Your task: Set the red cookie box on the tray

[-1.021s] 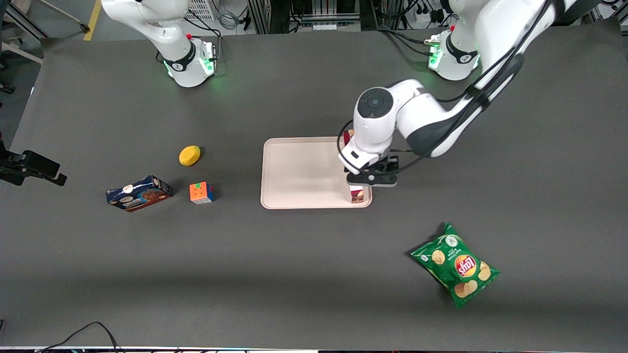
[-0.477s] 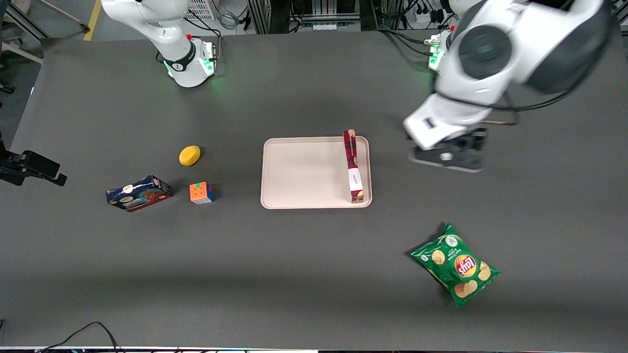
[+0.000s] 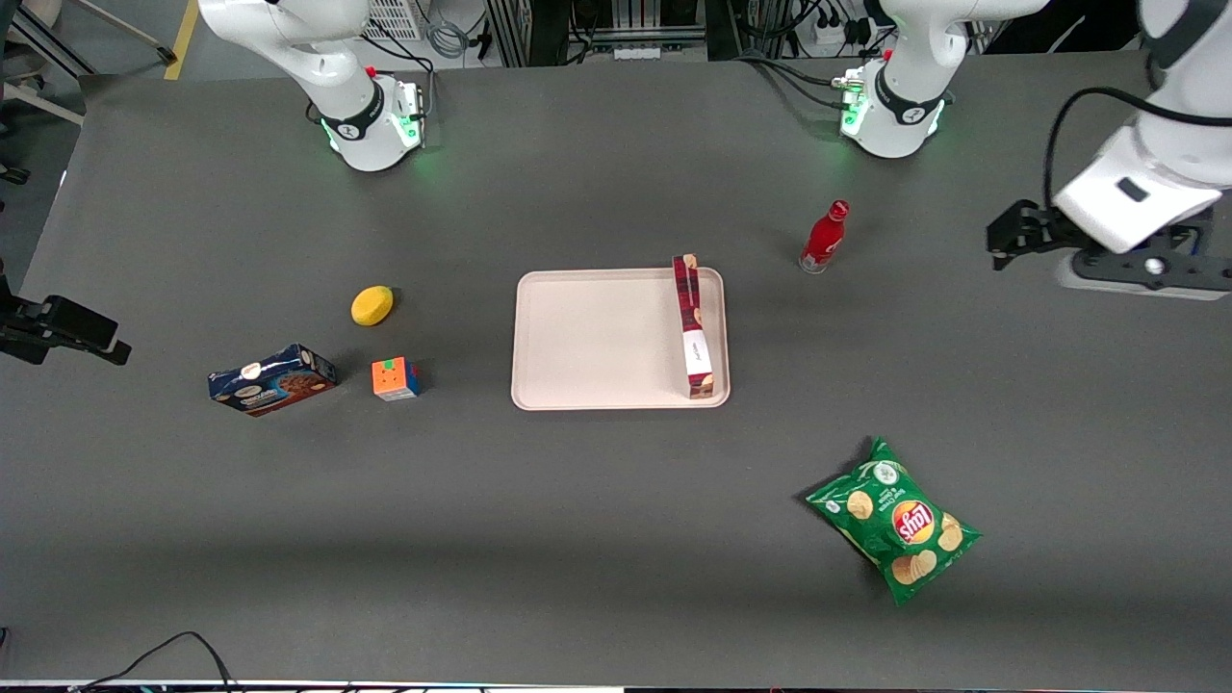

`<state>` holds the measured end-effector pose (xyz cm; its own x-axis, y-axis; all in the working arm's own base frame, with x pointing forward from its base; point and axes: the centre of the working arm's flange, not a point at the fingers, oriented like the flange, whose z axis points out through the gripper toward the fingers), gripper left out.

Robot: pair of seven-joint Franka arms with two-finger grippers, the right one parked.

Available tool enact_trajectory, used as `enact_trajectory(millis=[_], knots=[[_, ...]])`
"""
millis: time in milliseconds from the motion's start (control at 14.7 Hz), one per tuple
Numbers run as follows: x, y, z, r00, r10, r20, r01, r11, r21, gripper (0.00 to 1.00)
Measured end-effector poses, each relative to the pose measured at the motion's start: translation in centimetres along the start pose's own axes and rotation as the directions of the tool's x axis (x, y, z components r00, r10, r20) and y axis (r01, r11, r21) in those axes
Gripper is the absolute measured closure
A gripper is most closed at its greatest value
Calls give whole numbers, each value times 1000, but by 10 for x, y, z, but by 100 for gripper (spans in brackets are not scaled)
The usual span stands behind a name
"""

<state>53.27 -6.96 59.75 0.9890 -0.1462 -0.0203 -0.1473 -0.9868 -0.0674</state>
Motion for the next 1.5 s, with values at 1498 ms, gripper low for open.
enact_trajectory(millis=[1498], knots=[[21,22,47,1000,-10,7,11,999,-41,0]])
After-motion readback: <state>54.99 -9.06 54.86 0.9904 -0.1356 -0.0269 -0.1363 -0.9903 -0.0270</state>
